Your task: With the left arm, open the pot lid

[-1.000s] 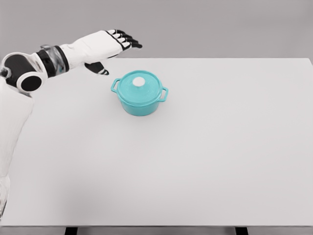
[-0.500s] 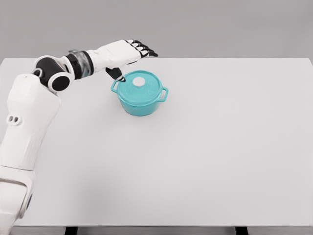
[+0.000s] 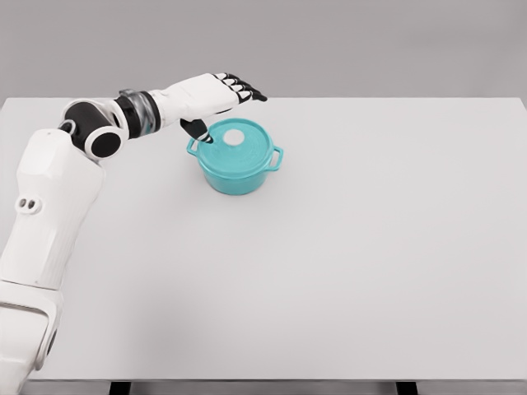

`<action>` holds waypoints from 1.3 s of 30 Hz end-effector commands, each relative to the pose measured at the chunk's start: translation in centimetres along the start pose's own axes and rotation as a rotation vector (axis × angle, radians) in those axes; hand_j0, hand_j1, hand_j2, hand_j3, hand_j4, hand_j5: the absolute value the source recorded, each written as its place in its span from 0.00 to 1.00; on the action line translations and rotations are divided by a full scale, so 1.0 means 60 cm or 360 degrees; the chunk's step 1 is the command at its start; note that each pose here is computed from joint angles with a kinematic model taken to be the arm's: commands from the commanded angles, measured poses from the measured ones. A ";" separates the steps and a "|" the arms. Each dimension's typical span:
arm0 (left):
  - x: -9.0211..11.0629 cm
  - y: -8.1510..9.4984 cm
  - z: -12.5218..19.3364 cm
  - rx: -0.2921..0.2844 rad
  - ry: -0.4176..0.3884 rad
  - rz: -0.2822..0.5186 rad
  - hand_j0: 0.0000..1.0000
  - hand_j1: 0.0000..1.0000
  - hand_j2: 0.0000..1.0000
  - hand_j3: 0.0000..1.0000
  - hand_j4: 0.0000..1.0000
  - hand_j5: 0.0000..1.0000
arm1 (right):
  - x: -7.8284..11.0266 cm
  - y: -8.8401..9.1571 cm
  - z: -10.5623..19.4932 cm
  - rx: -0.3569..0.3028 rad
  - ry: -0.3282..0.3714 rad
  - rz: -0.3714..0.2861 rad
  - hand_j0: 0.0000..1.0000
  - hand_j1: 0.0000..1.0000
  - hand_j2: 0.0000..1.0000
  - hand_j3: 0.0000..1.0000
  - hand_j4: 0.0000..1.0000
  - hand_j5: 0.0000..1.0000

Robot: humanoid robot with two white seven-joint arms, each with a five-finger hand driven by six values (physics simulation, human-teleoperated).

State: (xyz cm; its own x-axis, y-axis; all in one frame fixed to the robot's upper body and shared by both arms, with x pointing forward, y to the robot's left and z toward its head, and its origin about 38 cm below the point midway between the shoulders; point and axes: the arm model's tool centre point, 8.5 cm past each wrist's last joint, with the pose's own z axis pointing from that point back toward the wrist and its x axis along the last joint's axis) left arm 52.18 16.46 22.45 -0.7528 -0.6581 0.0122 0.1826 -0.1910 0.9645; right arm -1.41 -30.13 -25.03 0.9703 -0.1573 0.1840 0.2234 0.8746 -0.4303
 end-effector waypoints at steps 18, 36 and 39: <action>0.010 0.041 0.026 0.0145 -0.0064 -0.0014 1.00 1.00 1.00 1.00 1.00 1.00 | 0.000 0.000 0.000 0.0000 0.0000 -0.0001 1.00 1.00 1.00 1.00 1.00 1.00; 0.019 0.007 0.023 0.0003 -0.0091 -0.0080 1.00 1.00 1.00 1.00 1.00 1.00 | 0.000 0.000 0.000 0.0000 0.0000 -0.0001 1.00 1.00 1.00 1.00 1.00 1.00; 0.019 0.004 0.021 -0.0005 -0.0092 -0.0077 1.00 1.00 1.00 1.00 1.00 1.00 | 0.000 0.000 0.000 0.0000 0.0000 -0.0001 1.00 1.00 1.00 1.00 1.00 1.00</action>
State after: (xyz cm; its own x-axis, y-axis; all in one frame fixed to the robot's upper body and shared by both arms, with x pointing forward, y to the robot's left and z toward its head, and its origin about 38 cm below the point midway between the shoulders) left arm 50.58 16.51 23.18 -0.7974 -0.6030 -0.0244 0.1417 -0.2264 0.9637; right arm -1.42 -30.13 -25.03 0.9703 -0.1573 0.1838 0.2233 0.8749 -0.4299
